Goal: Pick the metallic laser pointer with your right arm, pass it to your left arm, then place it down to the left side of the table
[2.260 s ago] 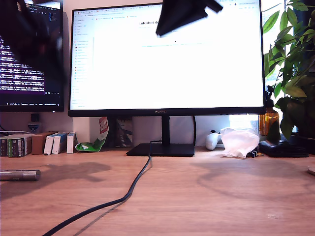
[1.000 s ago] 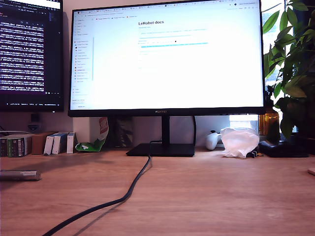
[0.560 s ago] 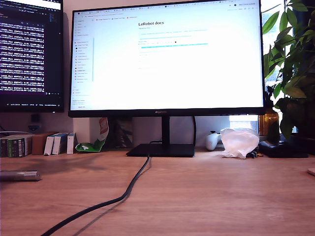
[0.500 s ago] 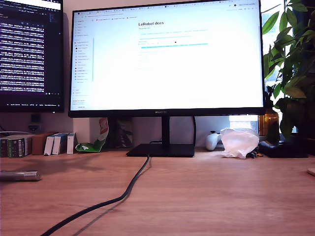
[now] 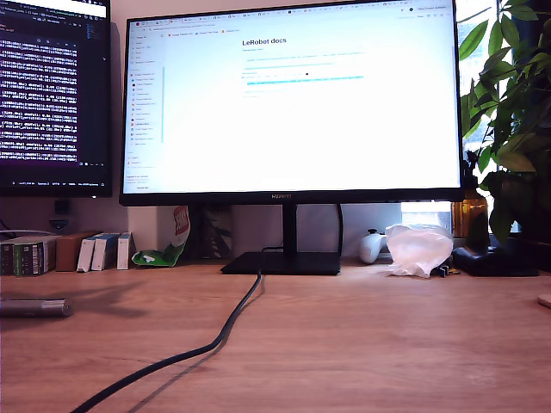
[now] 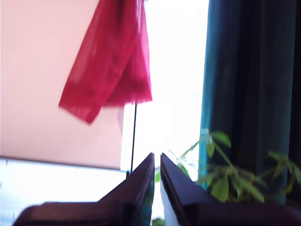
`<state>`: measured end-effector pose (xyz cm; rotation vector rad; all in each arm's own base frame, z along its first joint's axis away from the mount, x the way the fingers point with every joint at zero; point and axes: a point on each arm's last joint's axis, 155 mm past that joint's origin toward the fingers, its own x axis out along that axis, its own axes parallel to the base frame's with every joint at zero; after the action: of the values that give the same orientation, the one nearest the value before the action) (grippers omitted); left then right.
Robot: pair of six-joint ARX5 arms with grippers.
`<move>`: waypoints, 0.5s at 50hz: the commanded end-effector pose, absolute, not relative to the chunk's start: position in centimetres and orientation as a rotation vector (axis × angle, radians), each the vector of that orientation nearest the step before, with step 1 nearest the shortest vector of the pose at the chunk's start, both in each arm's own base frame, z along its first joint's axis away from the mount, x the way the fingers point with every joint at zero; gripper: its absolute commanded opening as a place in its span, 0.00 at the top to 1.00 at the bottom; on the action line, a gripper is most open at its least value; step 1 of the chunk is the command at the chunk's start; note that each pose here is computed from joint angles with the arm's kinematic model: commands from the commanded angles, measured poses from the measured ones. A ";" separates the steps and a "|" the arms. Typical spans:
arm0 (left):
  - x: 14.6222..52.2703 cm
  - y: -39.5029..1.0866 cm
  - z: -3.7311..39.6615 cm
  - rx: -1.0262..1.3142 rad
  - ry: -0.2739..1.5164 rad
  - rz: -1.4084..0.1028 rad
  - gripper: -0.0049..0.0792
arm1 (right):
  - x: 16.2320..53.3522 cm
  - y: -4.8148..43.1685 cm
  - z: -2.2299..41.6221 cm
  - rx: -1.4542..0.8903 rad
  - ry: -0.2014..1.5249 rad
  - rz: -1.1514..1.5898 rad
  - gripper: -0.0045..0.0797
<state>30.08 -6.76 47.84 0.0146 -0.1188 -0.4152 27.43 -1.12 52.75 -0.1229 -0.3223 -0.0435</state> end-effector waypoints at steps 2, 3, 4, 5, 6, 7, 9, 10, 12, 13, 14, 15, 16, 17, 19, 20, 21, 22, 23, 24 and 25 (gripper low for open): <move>30.2 -6.4 45.9 -0.002 -0.106 -0.406 0.97 | 26.6 -0.8 52.1 -0.124 -0.342 -0.033 0.96; 30.1 -6.4 45.5 -0.008 -0.105 -0.404 0.97 | 26.5 -0.8 51.8 -0.124 -0.341 -0.032 0.96; 30.1 -6.3 45.0 -0.011 -0.101 -0.402 0.97 | 26.4 -0.8 51.5 -0.124 -0.337 -0.031 0.96; 30.1 -6.2 44.6 -0.019 -0.098 -0.400 0.97 | 26.4 -0.8 51.1 -0.124 -0.329 -0.030 0.96; 30.2 -6.2 44.2 -0.023 -0.095 -0.397 0.97 | 26.4 -0.8 50.7 -0.124 -0.321 -0.029 0.96; 30.2 -6.1 43.9 -0.023 -0.095 -0.395 0.97 | 26.5 -0.8 50.2 -0.124 -0.312 -0.029 0.96; 30.2 -5.9 43.1 -0.041 -0.093 -0.390 0.97 | 26.6 -0.8 49.3 -0.123 -0.299 -0.028 0.96; 30.2 -5.9 42.7 -0.049 -0.094 -0.389 0.97 | 26.6 -0.8 49.0 -0.122 -0.295 -0.028 0.96; 30.3 -5.7 41.9 -0.061 -0.093 -0.385 0.97 | 26.7 -0.8 48.1 -0.122 -0.289 -0.028 0.96; 30.3 -5.7 41.6 -0.069 -0.095 -0.384 0.97 | 26.7 -0.8 47.7 -0.122 -0.288 -0.028 0.96; 30.3 -5.6 41.2 -0.072 -0.096 -0.382 0.97 | 26.6 -0.8 47.3 -0.122 -0.289 -0.027 0.96; 30.3 -5.6 40.7 -0.078 -0.094 -0.382 0.97 | 26.7 -0.7 46.9 -0.122 -0.287 -0.025 0.96; 30.4 -5.5 40.3 -0.083 -0.090 -0.381 0.97 | 26.6 -0.6 46.4 -0.123 -0.286 -0.020 0.96; 30.3 -5.5 39.9 -0.089 -0.088 -0.381 0.97 | 26.6 -0.5 46.1 -0.125 -0.288 -0.011 0.96; 30.4 -5.5 38.9 -0.103 -0.080 -0.380 0.97 | 26.4 -0.2 45.3 -0.126 -0.287 0.001 0.96; 30.3 -5.5 38.4 -0.107 -0.075 -0.380 0.97 | 26.4 -0.2 45.0 -0.126 -0.287 0.005 0.96; 30.3 -5.5 37.9 -0.109 -0.071 -0.379 0.97 | 26.4 -0.1 44.5 -0.126 -0.282 0.006 0.96; 30.3 -5.5 37.6 -0.111 -0.068 -0.378 0.97 | 26.3 -0.1 44.2 -0.126 -0.279 0.006 0.96; 30.2 -5.5 37.1 -0.115 -0.065 -0.377 0.97 | 26.1 -0.1 43.8 -0.126 -0.280 0.007 0.96; 30.2 -5.5 36.8 -0.119 -0.061 -0.377 0.97 | 25.9 -0.1 43.7 -0.126 -0.281 0.007 0.96; 30.1 -5.5 36.5 -0.125 -0.060 -0.378 0.97 | 26.0 -0.1 43.1 -0.126 -0.273 0.007 0.96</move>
<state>30.54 -5.56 36.72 -0.1152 -0.0432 -0.3792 26.17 -0.23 43.81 -0.1264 -0.2698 0.0028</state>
